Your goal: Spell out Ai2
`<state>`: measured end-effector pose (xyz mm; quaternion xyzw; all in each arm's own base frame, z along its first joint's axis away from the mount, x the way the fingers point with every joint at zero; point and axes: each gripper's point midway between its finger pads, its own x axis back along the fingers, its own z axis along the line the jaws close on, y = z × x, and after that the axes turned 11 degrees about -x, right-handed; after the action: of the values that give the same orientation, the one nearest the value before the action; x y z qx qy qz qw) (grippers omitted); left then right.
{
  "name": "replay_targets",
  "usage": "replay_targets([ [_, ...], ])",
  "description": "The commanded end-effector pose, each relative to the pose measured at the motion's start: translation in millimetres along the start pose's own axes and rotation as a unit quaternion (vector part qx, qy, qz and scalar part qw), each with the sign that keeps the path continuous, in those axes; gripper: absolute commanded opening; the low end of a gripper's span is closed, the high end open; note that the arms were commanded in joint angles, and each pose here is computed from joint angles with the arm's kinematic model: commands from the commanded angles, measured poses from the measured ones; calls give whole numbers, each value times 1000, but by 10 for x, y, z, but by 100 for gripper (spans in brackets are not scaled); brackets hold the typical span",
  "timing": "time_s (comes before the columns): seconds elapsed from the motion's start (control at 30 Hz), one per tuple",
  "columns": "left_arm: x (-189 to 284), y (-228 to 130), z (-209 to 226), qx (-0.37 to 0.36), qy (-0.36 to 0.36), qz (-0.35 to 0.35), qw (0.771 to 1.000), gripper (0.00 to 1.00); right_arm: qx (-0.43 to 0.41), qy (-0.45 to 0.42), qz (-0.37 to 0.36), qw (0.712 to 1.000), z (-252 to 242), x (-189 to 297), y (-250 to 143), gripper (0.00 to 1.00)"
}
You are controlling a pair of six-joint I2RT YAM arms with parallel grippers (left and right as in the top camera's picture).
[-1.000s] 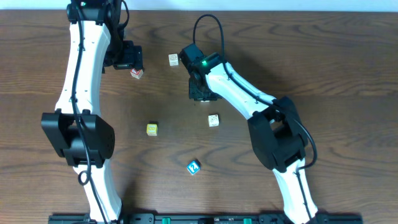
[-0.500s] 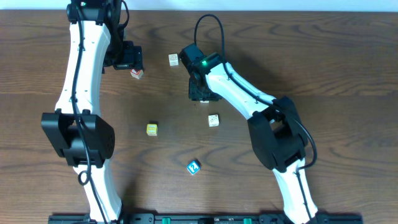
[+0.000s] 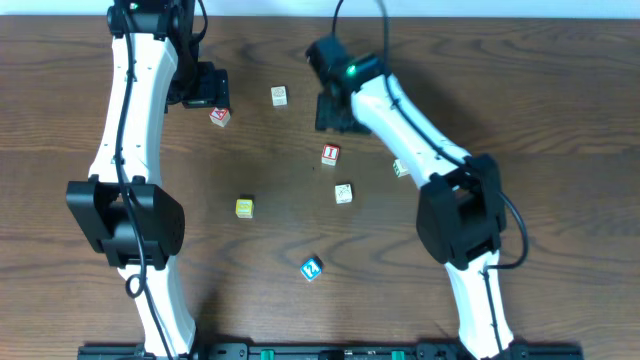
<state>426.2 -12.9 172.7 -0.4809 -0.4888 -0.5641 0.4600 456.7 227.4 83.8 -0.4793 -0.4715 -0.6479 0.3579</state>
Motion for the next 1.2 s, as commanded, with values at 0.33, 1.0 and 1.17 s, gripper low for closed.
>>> replay_targets([
  [0.33,-101,290,24,-14,1,-53,999,95,-45,24,-101,994,-702,1462,774,99],
  [1.0,-1295,482,-194,478,-75,-87,871,95,-73,-18,-98,992,-1310,1981,612,99],
  [1.17,-1467,560,-224,503,-82,-95,855,96,-73,-20,-96,993,-1316,1980,603,99],
])
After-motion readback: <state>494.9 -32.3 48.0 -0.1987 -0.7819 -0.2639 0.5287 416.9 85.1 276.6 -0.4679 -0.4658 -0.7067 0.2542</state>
